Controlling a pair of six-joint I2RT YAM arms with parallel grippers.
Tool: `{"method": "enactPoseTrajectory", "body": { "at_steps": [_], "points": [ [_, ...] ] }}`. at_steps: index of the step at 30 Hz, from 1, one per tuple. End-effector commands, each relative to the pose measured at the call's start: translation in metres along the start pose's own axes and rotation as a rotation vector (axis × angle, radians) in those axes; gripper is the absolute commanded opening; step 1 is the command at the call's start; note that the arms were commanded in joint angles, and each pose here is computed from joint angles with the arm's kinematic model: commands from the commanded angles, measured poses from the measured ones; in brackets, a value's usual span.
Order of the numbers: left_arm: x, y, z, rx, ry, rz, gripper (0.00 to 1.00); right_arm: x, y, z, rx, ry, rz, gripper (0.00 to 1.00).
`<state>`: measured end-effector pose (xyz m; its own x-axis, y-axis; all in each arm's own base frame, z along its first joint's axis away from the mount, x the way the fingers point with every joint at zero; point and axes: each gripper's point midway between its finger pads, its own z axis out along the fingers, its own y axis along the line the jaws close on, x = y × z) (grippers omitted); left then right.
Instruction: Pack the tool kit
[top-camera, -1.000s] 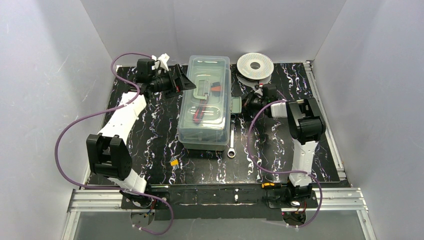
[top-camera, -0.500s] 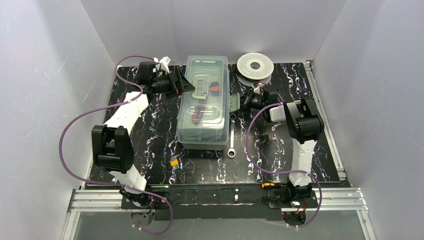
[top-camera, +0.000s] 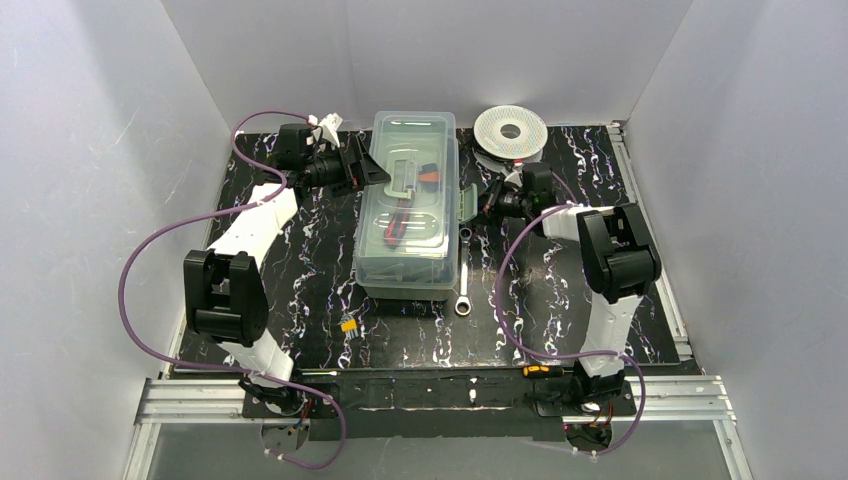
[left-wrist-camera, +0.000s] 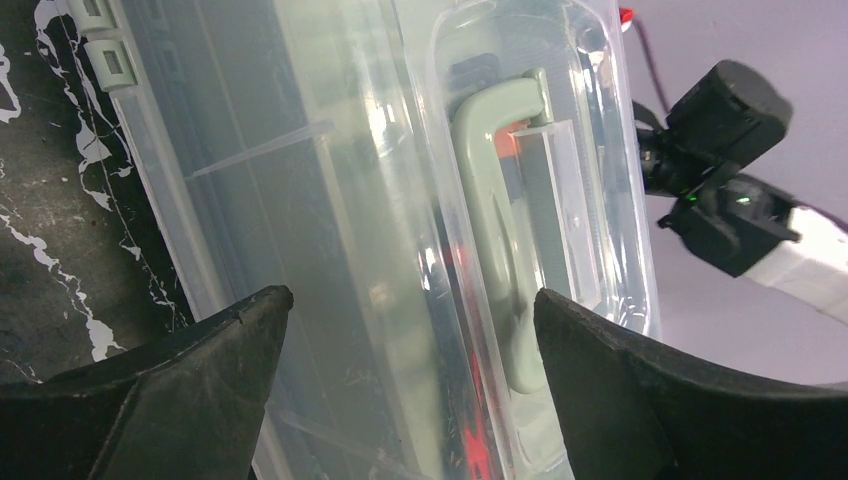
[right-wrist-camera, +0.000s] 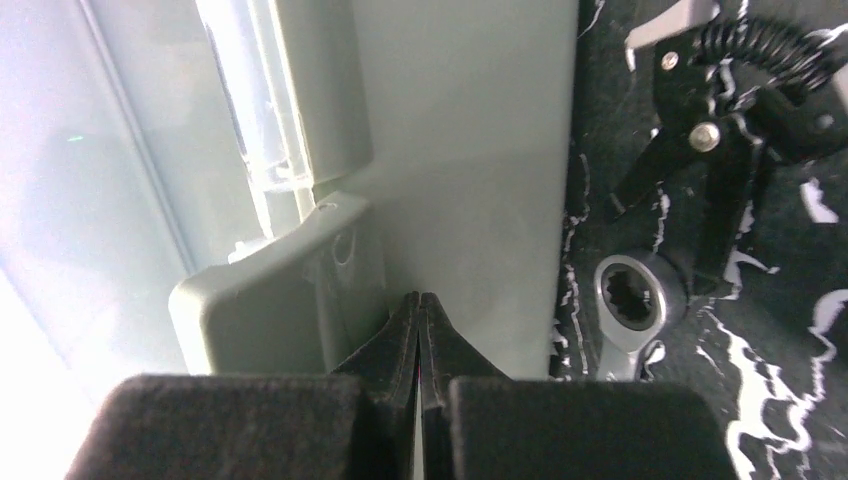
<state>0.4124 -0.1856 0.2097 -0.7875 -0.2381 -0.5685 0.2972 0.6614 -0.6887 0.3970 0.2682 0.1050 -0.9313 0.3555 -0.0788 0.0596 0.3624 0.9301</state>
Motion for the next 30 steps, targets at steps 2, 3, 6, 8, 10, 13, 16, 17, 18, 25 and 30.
{"method": "enactPoseTrajectory", "body": {
  "at_steps": [2,3,6,8,10,13,16,17,18,25,30],
  "points": [
    [0.03,-0.021,0.008,0.076,0.104,0.001,0.91,0.007,0.045,-0.005,0.151,-0.019,-0.219,0.01],
    [0.031,-0.02,0.008,0.074,0.107,-0.003,0.91,0.005,0.042,-0.006,0.203,-0.03,-0.238,0.01],
    [0.033,-0.02,0.01,0.077,0.121,-0.011,0.91,0.001,0.029,-0.005,0.386,-0.043,-0.322,0.01],
    [0.035,-0.019,0.01,0.075,0.126,-0.016,0.91,0.0,0.018,-0.006,0.493,-0.042,-0.351,0.01],
    [0.035,-0.018,0.011,0.073,0.128,-0.018,0.91,-0.002,0.011,-0.005,0.572,-0.047,-0.387,0.01],
    [0.037,-0.017,0.012,0.071,0.135,-0.023,0.91,-0.004,0.006,-0.004,0.687,-0.059,-0.452,0.01],
    [0.039,-0.016,0.013,0.07,0.142,-0.025,0.91,-0.01,-0.001,-0.005,0.819,-0.085,-0.515,0.01],
    [0.039,-0.016,0.014,0.07,0.145,-0.027,0.91,-0.012,-0.003,-0.005,0.851,-0.088,-0.531,0.01],
    [0.04,-0.016,0.014,0.07,0.147,-0.026,0.91,-0.014,-0.009,-0.006,0.896,-0.091,-0.547,0.01],
    [0.042,-0.016,0.015,0.066,0.156,-0.024,0.91,-0.028,-0.028,-0.017,1.099,-0.119,-0.635,0.01],
    [0.042,-0.017,0.015,0.067,0.161,-0.024,0.91,-0.034,-0.034,-0.023,1.17,-0.129,-0.666,0.01]
  ]
}}
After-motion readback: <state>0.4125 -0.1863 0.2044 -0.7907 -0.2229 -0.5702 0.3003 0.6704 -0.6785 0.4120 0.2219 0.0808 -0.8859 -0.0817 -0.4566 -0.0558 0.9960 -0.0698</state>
